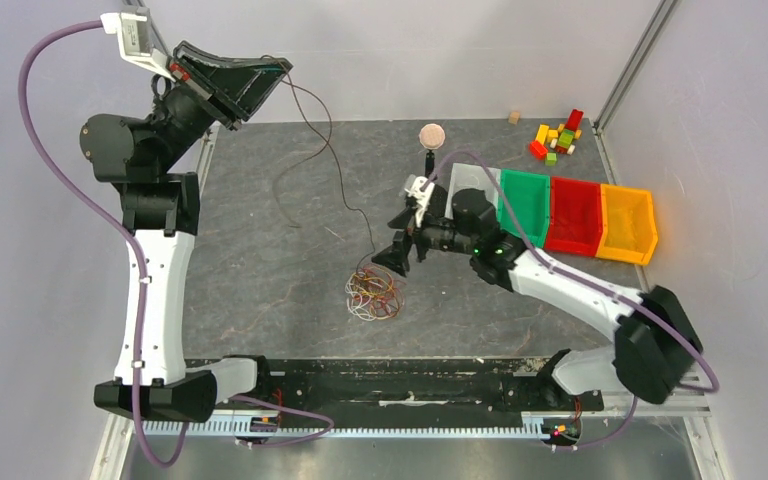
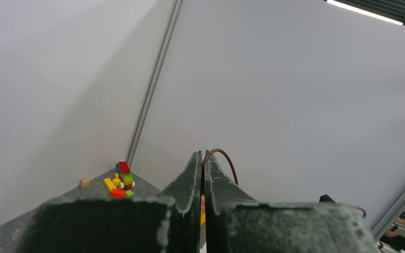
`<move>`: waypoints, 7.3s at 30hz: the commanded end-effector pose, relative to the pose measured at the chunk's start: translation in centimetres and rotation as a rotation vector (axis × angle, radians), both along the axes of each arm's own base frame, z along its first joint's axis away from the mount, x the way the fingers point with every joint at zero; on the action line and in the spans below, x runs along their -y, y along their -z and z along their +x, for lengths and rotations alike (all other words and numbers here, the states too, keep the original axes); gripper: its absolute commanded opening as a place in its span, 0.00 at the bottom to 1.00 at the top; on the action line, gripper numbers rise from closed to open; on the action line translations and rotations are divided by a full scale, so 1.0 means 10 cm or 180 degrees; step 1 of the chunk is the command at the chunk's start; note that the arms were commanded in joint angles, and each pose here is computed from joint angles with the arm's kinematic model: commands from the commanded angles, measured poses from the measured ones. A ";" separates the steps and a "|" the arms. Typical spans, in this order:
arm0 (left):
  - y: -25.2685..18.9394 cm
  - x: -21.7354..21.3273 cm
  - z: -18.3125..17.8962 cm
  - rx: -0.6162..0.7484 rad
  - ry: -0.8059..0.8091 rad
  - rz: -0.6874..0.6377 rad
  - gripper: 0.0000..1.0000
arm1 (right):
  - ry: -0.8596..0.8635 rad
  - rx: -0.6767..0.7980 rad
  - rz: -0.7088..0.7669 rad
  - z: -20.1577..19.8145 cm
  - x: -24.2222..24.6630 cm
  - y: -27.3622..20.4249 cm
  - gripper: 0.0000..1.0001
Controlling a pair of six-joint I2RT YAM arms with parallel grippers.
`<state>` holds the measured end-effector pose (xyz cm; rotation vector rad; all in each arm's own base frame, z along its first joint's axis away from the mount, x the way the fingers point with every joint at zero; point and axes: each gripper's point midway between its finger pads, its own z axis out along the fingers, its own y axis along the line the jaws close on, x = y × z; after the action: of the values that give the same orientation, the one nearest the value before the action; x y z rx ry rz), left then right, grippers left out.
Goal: Untangle the cables
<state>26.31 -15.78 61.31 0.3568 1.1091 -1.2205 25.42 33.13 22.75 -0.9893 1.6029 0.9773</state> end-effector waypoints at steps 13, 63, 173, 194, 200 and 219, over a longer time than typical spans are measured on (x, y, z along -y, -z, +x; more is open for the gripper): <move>1.38 -0.27 0.45 -0.1111 -0.0901 0.0854 0.02 | 0.0075 -0.0172 0.0976 0.14 -0.29 -0.93 0.00; 2.65 1.15 -0.24 -0.1502 0.1033 0.1186 0.02 | -0.0337 -0.0610 0.0748 -0.38 0.11 -0.76 0.85; 3.11 0.70 -0.04 -0.1629 0.0115 0.1512 0.84 | 0.1866 0.1021 0.1987 1.23 2.91 -3.81 0.00; 3.22 0.71 -0.03 -0.1704 0.0132 0.1497 0.84 | 0.2198 0.0277 0.1555 1.85 2.79 -1.96 0.00; 3.24 0.70 -0.03 -0.1705 0.0106 0.1516 0.84 | 0.2389 0.0292 0.1340 2.01 2.91 -1.49 0.00; 3.26 0.70 0.00 -0.1723 0.0082 0.1493 0.85 | 0.2684 0.0160 0.2017 2.26 2.54 -1.33 0.00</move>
<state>25.78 -22.79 27.25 0.4085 1.9384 -1.1042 48.05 6.24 32.76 0.0767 1.4436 0.6968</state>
